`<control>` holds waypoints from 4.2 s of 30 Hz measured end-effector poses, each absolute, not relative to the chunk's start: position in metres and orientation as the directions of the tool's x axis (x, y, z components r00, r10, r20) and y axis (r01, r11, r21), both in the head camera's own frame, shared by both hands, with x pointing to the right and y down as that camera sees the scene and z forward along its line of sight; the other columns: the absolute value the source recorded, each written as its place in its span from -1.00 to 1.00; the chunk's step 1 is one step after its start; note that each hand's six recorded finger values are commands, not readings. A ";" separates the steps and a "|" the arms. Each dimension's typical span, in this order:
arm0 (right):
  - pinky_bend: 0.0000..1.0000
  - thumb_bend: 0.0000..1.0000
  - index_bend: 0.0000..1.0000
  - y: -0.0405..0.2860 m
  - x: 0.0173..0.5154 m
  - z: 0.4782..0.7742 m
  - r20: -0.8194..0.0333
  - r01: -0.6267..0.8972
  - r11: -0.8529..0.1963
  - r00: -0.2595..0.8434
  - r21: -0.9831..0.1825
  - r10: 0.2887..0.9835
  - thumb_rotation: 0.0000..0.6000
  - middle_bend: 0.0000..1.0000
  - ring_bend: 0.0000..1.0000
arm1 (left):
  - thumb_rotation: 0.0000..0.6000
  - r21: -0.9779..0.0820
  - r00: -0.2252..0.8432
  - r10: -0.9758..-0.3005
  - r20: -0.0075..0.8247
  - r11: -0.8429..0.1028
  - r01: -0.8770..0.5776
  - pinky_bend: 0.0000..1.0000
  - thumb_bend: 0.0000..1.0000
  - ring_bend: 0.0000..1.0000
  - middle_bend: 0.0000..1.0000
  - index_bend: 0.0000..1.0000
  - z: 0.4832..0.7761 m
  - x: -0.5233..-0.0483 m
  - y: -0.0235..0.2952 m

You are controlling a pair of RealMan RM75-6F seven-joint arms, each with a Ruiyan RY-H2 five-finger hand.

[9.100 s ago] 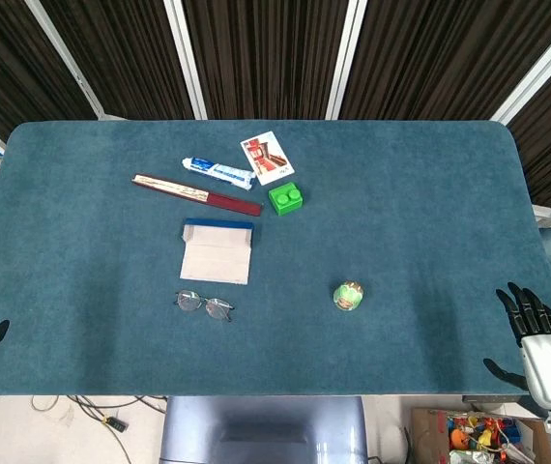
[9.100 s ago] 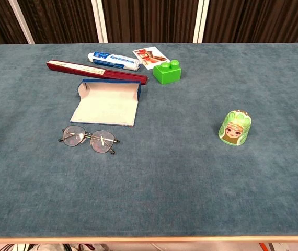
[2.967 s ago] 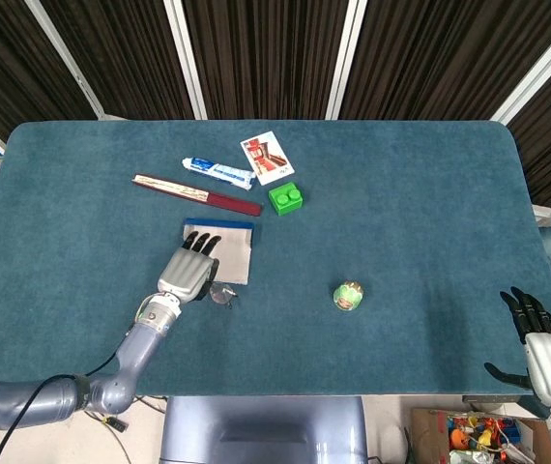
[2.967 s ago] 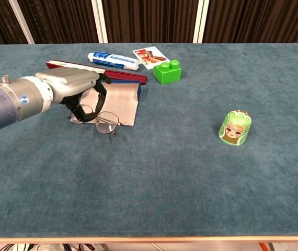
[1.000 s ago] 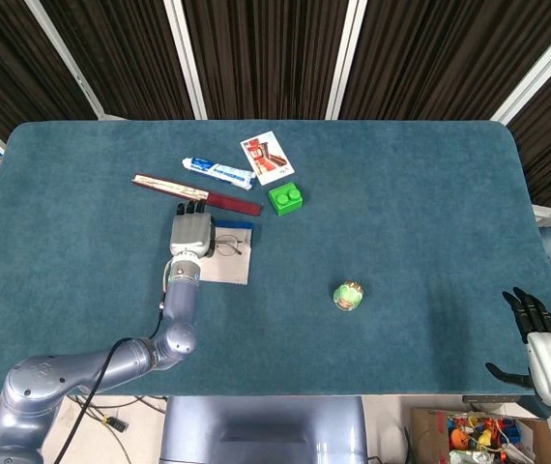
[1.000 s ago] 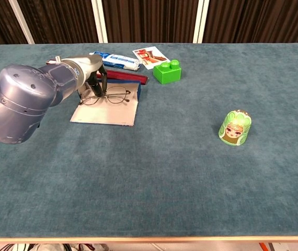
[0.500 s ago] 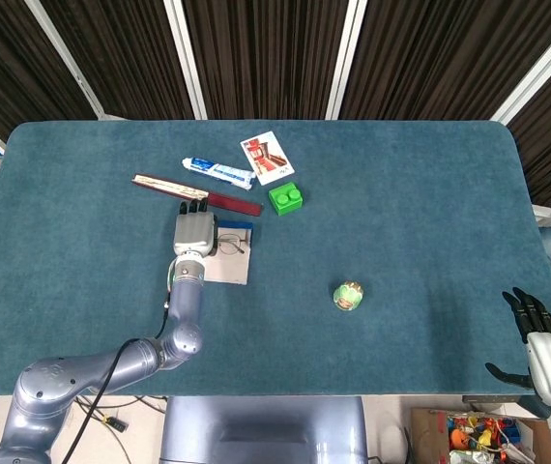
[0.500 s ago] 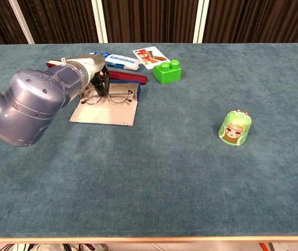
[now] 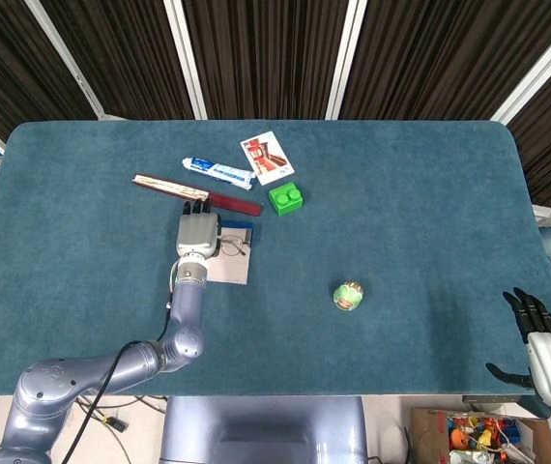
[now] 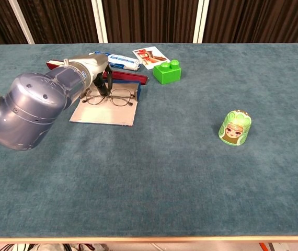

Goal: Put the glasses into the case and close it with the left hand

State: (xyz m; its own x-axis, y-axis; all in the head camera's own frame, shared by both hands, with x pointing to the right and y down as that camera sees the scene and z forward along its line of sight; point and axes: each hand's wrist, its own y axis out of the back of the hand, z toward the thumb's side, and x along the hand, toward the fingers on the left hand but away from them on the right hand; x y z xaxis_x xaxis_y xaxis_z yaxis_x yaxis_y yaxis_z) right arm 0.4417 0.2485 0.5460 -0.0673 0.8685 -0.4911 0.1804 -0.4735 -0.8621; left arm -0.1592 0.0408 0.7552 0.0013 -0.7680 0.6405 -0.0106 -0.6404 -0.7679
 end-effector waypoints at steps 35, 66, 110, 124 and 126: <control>-0.66 -0.81 -1.00 0.248 0.441 0.546 -0.491 0.186 -0.473 -0.069 -0.861 0.868 1.00 -1.00 -1.00 | 1.00 -0.676 0.183 -0.695 0.696 -0.719 -0.161 0.28 -0.05 0.29 0.43 -1.00 0.704 -0.210 0.101; -0.66 -0.81 -1.00 0.248 0.442 0.546 -0.498 0.184 -0.480 -0.065 -0.858 0.865 1.00 -1.00 -1.00 | 1.00 -0.655 0.151 -0.664 0.733 -0.748 -0.108 0.33 0.06 0.35 0.49 -1.00 0.740 -0.195 0.120; -0.66 -0.81 -1.00 0.249 0.443 0.547 -0.502 0.180 -0.483 -0.079 -0.857 0.861 1.00 -1.00 -1.00 | 1.00 -0.659 0.144 -0.663 0.735 -0.748 -0.080 0.33 0.05 0.34 0.48 -1.00 0.746 -0.191 0.120; -0.66 -0.81 -1.00 0.249 0.443 0.547 -0.503 0.181 -0.483 -0.081 -0.856 0.861 1.00 -1.00 -1.00 | 1.00 -0.659 0.143 -0.662 0.736 -0.749 -0.072 0.33 0.05 0.34 0.49 -1.00 0.748 -0.191 0.123; -0.66 -0.81 -1.00 0.249 0.443 0.547 -0.503 0.181 -0.484 -0.082 -0.856 0.860 1.00 -1.00 -1.00 | 1.00 -0.658 0.139 -0.660 0.738 -0.750 -0.069 0.33 0.05 0.34 0.49 -1.00 0.749 -0.191 0.123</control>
State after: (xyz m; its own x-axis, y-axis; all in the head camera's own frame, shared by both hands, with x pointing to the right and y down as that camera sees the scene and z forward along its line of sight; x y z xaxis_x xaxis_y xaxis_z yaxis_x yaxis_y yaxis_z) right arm 0.4430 0.2486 0.5467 -0.0818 0.8602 -0.5034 0.1811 -0.4839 -0.8562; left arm -0.1915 0.1233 0.7490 0.1389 -0.6602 0.7381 -0.0692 -0.7500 -0.6578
